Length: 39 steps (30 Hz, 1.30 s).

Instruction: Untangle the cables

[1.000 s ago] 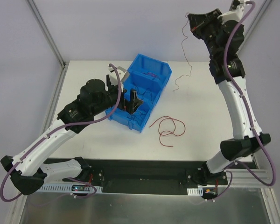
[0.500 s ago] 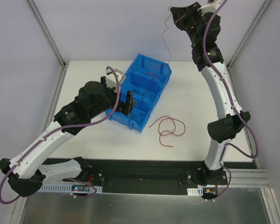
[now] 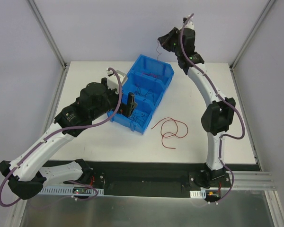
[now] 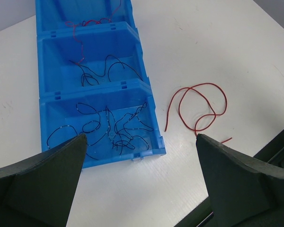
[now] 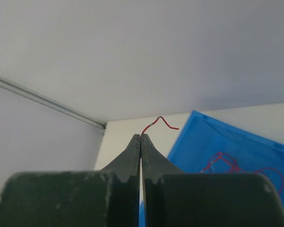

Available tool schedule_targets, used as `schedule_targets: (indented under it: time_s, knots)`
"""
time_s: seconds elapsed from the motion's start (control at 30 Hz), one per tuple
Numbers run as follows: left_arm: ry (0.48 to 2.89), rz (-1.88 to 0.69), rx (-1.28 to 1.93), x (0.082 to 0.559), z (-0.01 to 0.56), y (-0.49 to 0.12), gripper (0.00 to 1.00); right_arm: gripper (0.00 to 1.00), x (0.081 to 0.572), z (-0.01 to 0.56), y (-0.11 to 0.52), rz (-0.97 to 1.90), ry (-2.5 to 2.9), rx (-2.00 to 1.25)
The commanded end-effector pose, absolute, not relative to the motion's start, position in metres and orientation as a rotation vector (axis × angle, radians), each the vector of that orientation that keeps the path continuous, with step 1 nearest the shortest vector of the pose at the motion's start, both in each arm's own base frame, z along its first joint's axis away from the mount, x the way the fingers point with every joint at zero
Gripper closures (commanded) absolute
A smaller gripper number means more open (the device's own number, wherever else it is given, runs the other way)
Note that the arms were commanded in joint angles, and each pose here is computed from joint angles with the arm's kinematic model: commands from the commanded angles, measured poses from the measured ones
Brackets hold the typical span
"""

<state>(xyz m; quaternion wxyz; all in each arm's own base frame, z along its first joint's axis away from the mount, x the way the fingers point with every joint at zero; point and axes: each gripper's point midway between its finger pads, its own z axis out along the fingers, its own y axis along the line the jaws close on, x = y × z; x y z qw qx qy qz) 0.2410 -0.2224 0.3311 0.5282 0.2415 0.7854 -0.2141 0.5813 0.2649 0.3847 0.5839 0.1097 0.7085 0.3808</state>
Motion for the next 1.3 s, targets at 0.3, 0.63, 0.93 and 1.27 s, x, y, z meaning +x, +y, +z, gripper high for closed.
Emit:
schedule_targets:
  time_s: [0.3,0.63,0.93,1.27]
  knots:
    - [1.828,-0.502,0.548,0.243,0.355,-0.216,0.01,1.0,0.598,0.395,0.253,0.663,1.641,0.151]
    - [1.825,-0.511,0.535,0.241,0.358,-0.215,0.01,1.0,0.587,0.29,0.258,0.604,1.874,0.116]
    - [1.827,-0.525,0.537,0.24,0.36,-0.216,0.01,0.62,0.567,0.224,0.28,0.54,2.092,-0.006]
    - [1.84,-0.545,0.519,0.236,0.356,-0.215,0.01,0.08,0.545,0.223,0.304,0.462,2.145,-0.22]
